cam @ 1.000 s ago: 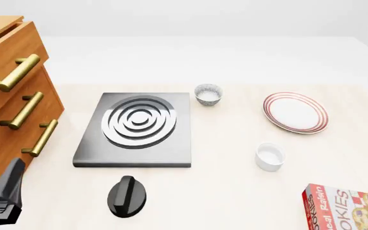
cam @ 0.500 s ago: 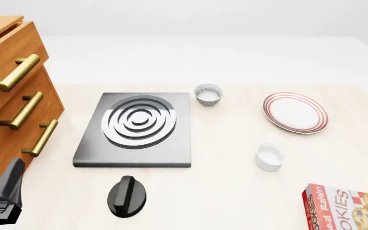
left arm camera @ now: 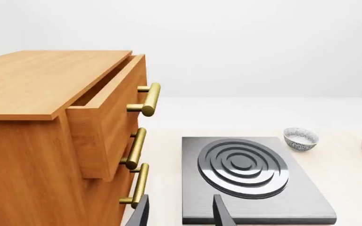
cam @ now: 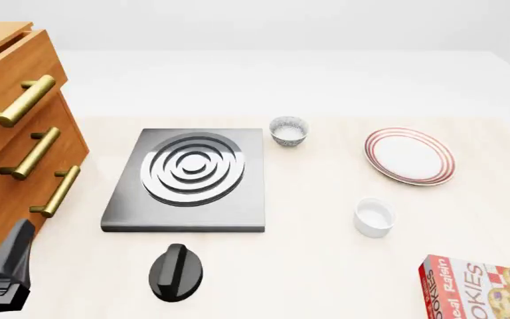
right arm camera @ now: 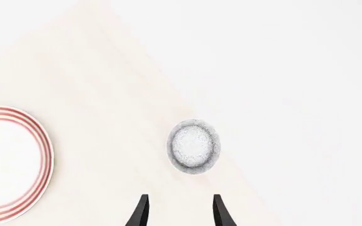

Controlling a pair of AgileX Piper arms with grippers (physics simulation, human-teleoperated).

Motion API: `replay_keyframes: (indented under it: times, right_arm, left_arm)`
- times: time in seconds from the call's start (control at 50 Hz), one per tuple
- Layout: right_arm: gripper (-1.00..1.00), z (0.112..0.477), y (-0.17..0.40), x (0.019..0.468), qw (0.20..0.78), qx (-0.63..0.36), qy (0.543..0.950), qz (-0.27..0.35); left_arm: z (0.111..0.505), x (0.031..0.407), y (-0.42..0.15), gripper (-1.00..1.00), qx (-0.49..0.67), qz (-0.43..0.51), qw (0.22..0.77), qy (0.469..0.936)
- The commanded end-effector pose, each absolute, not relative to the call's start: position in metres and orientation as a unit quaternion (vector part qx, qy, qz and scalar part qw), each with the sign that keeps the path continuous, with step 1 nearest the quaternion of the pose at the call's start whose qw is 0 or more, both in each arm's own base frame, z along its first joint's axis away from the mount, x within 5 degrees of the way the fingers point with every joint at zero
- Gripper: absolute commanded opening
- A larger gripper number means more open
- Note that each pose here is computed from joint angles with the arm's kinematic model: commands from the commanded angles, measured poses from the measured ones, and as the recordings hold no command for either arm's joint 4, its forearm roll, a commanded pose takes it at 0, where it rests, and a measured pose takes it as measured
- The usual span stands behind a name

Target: Pick the akita bowl next to the cookies box and place it on the plate.

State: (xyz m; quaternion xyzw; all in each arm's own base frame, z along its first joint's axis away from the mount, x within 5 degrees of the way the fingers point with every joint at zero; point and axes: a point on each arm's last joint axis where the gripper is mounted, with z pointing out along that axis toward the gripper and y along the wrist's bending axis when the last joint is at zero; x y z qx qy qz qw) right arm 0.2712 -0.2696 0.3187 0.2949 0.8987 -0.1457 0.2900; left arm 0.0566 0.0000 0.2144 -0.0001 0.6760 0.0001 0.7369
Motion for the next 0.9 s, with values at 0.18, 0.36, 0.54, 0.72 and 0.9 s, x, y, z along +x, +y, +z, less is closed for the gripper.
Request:
replay_keyframes:
  times: [0.18,0.36,0.54,0.72,0.9]
  right_arm:
    - [1.00,0.309,-0.295,0.274,0.275,0.310,0.898,-0.147]
    - [1.00,0.302,-0.306,0.276,0.271,0.315,0.898,-0.147]
    - [1.00,0.296,-0.312,0.280,0.269,0.316,0.898,-0.147]
    - [1.00,0.291,-0.319,0.283,0.267,0.324,0.896,-0.145]
    - [1.00,0.289,-0.328,0.281,0.265,0.332,0.893,-0.147]
  left_arm:
    - [0.214,0.057,0.000,1.00,0.000,0.000,0.737,0.676]
    - [0.214,0.057,0.000,1.00,0.000,0.000,0.737,0.676]
    - [0.214,0.057,0.000,1.00,0.000,0.000,0.737,0.676]
    - [0.214,0.057,0.000,1.00,0.000,0.000,0.737,0.676]
    - [0.214,0.057,0.000,1.00,0.000,0.000,0.737,0.676]
